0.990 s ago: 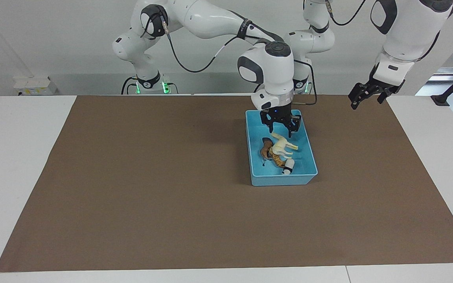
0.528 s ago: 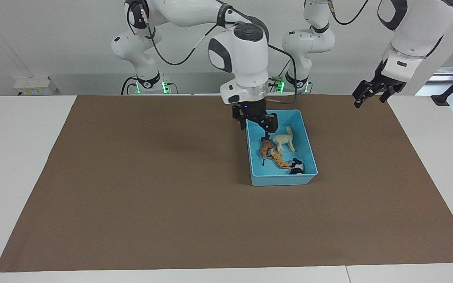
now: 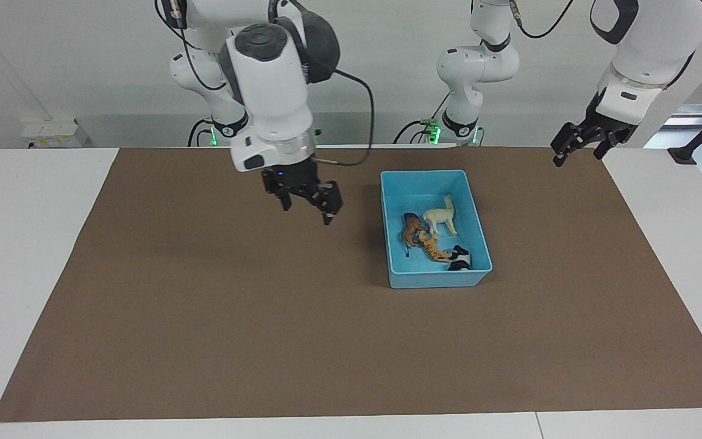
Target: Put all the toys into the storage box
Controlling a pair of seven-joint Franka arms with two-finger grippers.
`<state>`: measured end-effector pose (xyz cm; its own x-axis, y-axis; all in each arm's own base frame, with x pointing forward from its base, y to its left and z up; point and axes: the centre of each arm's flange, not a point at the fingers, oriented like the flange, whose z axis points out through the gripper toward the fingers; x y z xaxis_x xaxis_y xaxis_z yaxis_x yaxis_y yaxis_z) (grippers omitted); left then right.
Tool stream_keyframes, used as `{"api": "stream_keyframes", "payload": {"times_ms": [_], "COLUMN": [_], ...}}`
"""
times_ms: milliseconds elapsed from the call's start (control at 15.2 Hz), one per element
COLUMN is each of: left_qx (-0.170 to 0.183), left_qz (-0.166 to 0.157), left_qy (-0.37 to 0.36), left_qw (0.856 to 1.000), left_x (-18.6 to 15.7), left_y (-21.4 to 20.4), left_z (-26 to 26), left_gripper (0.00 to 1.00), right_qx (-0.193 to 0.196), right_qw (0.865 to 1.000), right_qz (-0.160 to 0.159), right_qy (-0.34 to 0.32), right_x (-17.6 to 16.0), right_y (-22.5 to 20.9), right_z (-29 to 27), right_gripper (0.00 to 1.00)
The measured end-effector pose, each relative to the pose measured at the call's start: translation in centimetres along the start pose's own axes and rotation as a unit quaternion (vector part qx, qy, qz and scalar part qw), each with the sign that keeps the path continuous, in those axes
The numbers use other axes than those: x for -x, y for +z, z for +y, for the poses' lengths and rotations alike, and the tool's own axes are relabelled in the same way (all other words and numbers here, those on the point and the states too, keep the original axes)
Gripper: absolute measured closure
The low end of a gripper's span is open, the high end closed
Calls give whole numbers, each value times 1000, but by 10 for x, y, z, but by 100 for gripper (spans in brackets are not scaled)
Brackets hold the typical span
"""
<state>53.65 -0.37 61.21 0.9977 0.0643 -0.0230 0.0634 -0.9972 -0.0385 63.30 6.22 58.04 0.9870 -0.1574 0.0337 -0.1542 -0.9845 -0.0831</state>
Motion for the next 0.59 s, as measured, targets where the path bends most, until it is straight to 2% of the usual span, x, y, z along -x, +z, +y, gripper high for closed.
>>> {"api": "stream_keyframes", "payload": {"times_ms": [132, 264, 594], "left_qx": [-1, -1, 0], "left_qz": [-11, -18, -17], "left_qy": [11, 17, 27], "left_qw": [1000, 1000, 999], "left_x": [1, 3, 3], "left_y": [3, 5, 4], "left_z": [1, 1, 3], "left_gripper": [0, 0, 0], "right_qx": [21, 30, 36], "right_qw": [999, 998, 996], "right_qz": [-11, -31, -50], "right_qy": [-42, -55, -64], "right_x": [2, 17, 75], "right_y": [-9, -24, -82], "right_z": [70, 110, 141], "right_gripper": [0, 0, 0]}}
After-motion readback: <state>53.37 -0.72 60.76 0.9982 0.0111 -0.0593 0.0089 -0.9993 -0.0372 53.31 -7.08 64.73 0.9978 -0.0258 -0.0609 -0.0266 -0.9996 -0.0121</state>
